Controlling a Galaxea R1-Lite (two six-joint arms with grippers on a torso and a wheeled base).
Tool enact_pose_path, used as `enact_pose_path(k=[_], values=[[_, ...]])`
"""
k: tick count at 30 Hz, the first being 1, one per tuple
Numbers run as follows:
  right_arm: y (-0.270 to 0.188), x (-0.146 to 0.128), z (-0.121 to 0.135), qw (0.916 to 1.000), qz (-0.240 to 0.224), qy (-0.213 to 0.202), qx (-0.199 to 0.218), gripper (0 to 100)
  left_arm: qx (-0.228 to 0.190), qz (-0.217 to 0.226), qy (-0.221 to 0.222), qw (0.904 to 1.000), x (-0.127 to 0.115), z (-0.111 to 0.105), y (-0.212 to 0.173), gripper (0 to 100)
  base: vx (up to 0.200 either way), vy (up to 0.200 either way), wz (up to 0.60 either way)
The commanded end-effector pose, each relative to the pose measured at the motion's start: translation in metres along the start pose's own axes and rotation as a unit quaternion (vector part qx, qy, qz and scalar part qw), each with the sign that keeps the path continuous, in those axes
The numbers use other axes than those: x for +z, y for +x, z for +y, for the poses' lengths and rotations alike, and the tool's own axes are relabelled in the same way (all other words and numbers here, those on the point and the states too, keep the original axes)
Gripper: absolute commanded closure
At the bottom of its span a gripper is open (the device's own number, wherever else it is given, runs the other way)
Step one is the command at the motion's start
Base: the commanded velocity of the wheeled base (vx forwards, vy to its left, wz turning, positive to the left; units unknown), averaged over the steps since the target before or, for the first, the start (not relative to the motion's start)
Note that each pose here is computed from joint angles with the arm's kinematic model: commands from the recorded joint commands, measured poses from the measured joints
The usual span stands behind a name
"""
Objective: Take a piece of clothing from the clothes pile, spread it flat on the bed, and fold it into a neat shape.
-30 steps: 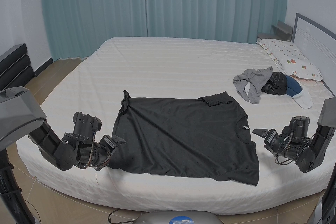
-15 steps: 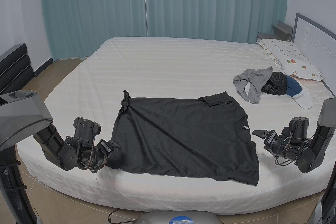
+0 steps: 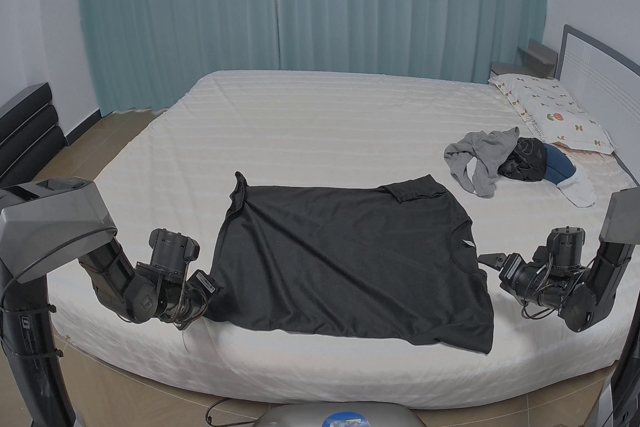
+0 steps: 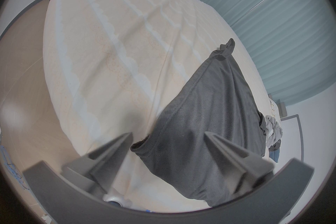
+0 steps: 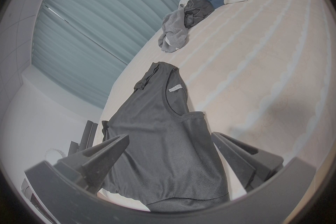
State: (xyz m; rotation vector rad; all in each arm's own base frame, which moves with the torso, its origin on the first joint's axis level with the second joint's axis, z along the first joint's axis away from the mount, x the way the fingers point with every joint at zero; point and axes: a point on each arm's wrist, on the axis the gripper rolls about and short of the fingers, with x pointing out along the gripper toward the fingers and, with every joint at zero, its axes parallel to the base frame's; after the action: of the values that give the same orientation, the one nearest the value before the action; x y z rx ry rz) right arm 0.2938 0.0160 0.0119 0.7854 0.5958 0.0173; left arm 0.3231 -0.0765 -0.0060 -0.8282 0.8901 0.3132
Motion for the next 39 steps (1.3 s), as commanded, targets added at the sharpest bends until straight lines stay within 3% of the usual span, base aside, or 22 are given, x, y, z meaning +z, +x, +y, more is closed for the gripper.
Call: enact_pose_path(k=[1,24,25,35,39], values=[[0.003,-0.004,-0.002,1.0,0.008,0.001,-0.004,0,0.005,0.002,0.0,1.0,-0.001,0.002,0.003,100,0.0,0.0,0.0],[0.03,-0.026,-0.029,0.9977,0.05,-0.018,-0.042,0,-0.016,-0.013,-0.005,0.9998,0.007,-0.004,-0.019,100,0.0,0.0,0.0],[0.03,-0.026,-0.029,0.9977,0.05,-0.018,-0.042,100,-0.016,-0.013,-0.005,0.9998,0.007,-0.004,-0.019,100,0.0,0.0,0.0],[0.041,-0.01,-0.019,0.9994,0.017,-0.024,-0.016,100,-0.025,-0.028,-0.017,0.9991,0.016,-0.005,-0.023,100,0.0,0.0,0.0],[0.054,0.01,-0.011,0.9994,-0.02,-0.029,0.007,100,-0.02,-0.052,-0.032,0.9979,0.022,-0.005,-0.023,100,0.0,0.0,0.0]])
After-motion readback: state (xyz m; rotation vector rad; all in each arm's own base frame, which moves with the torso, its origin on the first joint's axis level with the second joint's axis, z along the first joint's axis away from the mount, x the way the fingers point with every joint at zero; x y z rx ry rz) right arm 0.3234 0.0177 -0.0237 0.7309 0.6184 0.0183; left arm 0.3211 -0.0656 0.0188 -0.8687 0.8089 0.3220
